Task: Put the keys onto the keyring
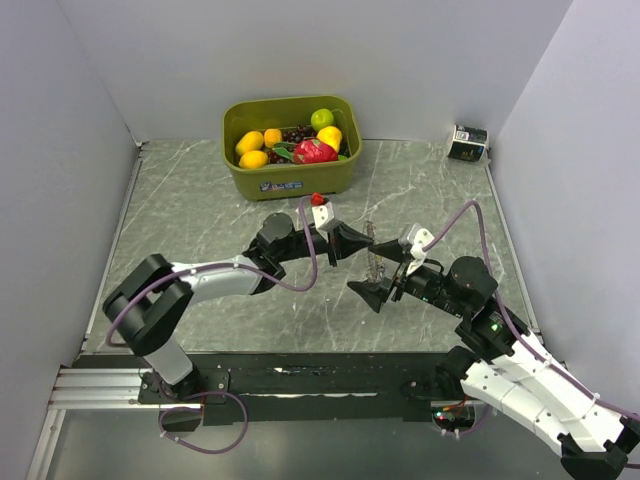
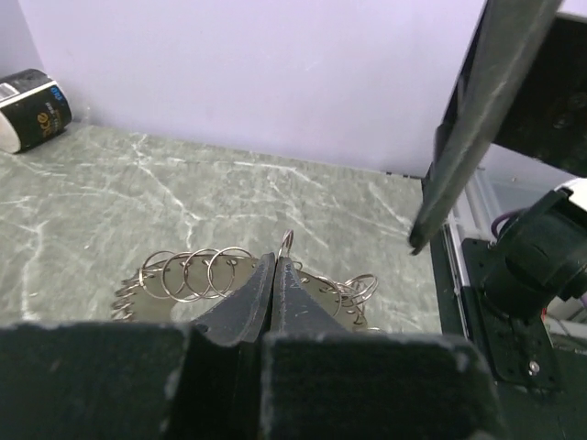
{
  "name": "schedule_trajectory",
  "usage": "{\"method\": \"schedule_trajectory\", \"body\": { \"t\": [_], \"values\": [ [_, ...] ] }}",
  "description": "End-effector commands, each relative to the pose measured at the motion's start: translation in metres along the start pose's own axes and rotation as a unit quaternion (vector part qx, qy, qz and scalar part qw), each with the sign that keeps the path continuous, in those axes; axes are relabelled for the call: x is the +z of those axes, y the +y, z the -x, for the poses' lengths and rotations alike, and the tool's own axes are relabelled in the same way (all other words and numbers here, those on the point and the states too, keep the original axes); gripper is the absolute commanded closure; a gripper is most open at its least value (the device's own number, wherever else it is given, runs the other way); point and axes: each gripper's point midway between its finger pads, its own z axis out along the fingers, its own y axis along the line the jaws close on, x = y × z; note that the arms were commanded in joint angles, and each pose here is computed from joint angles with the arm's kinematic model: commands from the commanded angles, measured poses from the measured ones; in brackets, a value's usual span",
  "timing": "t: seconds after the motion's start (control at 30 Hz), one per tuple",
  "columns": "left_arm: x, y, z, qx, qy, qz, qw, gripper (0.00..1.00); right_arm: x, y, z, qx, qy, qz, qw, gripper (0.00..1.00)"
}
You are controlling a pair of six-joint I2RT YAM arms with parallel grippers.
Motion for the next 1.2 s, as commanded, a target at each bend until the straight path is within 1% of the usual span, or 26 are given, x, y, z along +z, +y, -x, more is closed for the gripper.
{"method": "schedule_trajectory", "body": {
  "t": [0.0,0.03,0.1,0.17,0.2,0.3,0.6,1.17],
  "values": [
    [0.005,-0.002,0.017,-0.004,-0.065,-0.021,0.998,0.99,-0.005,-0.005,0.022,-0.007,-0.028,-0.019,0.999,0.0],
    [0.004,-0.003,0.013,-0.001,-0.067,-0.023,0.997,0.99,-0.004,-0.006,0.022,-0.007,-0.027,-0.022,0.999,0.0],
    [-0.001,-0.003,-0.013,-0.019,-0.051,-0.022,0.998,0.99,-0.003,-0.007,0.02,-0.008,-0.023,-0.022,0.999,0.0],
    [-0.005,-0.004,-0.025,-0.025,-0.059,-0.021,0.998,0.99,0.0,-0.007,0.017,-0.007,-0.019,-0.021,1.0,0.0],
    [-0.009,-0.006,-0.037,-0.036,-0.051,-0.018,0.998,0.99,0.001,-0.008,0.016,-0.007,-0.017,-0.021,1.0,0.0],
    [-0.017,-0.006,-0.053,-0.048,-0.048,-0.009,0.998,0.99,0.003,-0.007,0.016,-0.006,-0.012,-0.016,1.0,0.0],
    [-0.033,-0.01,-0.071,-0.068,-0.036,0.01,0.997,0.99,0.004,-0.006,0.014,-0.002,-0.01,-0.015,1.0,0.0],
    [-0.052,-0.01,-0.094,-0.081,0.012,0.045,0.996,0.99,0.013,-0.005,0.002,0.01,0.009,-0.003,1.0,0.0]
  ]
}}
